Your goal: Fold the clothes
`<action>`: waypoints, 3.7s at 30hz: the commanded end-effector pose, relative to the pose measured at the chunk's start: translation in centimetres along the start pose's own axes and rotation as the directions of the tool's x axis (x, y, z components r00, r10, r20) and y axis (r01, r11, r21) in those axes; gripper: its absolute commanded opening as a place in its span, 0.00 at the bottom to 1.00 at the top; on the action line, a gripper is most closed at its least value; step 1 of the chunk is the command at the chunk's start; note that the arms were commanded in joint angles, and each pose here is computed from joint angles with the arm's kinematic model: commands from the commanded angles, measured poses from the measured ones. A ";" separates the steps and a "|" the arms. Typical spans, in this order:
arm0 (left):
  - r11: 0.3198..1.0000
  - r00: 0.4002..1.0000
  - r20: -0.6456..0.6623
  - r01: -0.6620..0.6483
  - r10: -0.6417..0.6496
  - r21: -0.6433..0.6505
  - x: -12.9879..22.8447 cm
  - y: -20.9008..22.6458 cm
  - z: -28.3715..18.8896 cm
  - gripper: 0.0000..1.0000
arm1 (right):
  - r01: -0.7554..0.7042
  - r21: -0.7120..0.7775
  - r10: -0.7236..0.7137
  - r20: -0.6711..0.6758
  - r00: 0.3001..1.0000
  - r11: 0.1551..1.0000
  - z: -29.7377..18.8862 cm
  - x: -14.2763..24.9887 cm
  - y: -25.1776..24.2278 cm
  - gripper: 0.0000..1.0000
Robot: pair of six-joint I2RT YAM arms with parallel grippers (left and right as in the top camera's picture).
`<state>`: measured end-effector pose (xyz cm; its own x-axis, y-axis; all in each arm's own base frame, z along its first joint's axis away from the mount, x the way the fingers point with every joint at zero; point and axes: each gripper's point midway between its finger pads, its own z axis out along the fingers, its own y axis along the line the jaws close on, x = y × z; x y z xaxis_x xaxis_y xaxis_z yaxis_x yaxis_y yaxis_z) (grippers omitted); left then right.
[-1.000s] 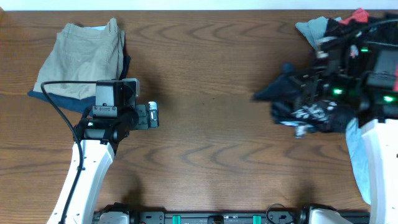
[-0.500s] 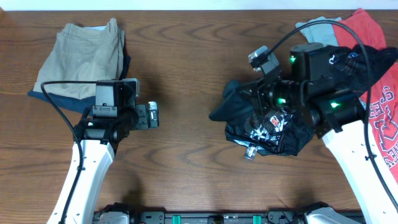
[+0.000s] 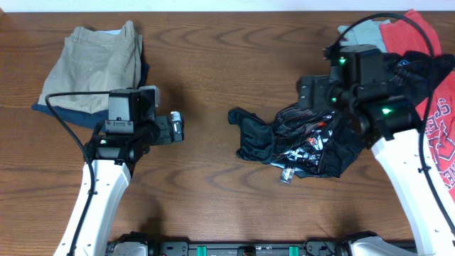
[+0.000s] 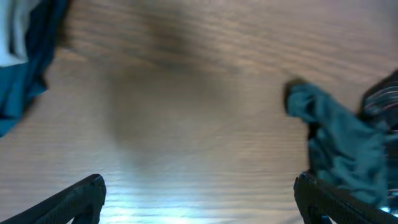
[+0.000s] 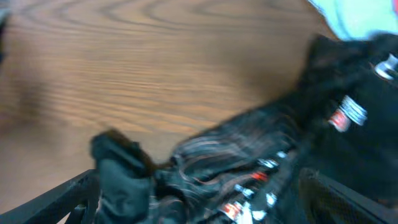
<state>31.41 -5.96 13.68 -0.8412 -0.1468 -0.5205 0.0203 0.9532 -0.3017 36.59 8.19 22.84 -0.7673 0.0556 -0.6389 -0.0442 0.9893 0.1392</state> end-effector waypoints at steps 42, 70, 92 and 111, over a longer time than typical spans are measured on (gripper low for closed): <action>0.969 0.989 0.053 -0.149 0.141 0.195 -1.7 -11.2 12.3 0.06 | -0.185 0.224 0.206 -0.076 0.976 0.957 -0.5 2.6 -6.7 0.99; 0.982 0.983 -0.131 0.143 -0.127 0.126 -1.8 -7.0 8.0 0.98 | -0.176 0.262 0.205 -0.088 0.975 0.949 -0.3 3.0 -7.3 0.99; 0.962 0.924 -0.308 0.262 -0.225 0.082 4.9 -11.2 16.1 0.84 | -0.173 0.266 0.206 -0.101 0.973 0.948 -0.4 3.4 -7.3 0.99; 0.961 0.906 -0.344 0.275 -0.247 0.035 6.0 -9.8 17.0 0.06 | -0.173 0.267 0.206 -0.101 0.973 0.948 -0.4 3.4 -7.4 0.99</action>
<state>35.57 -21.51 0.19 -0.9548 -0.2664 -0.1321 -0.1739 0.8607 -0.4786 34.08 1.50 20.26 -0.8222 0.2284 -0.5214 0.2367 0.9702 0.0518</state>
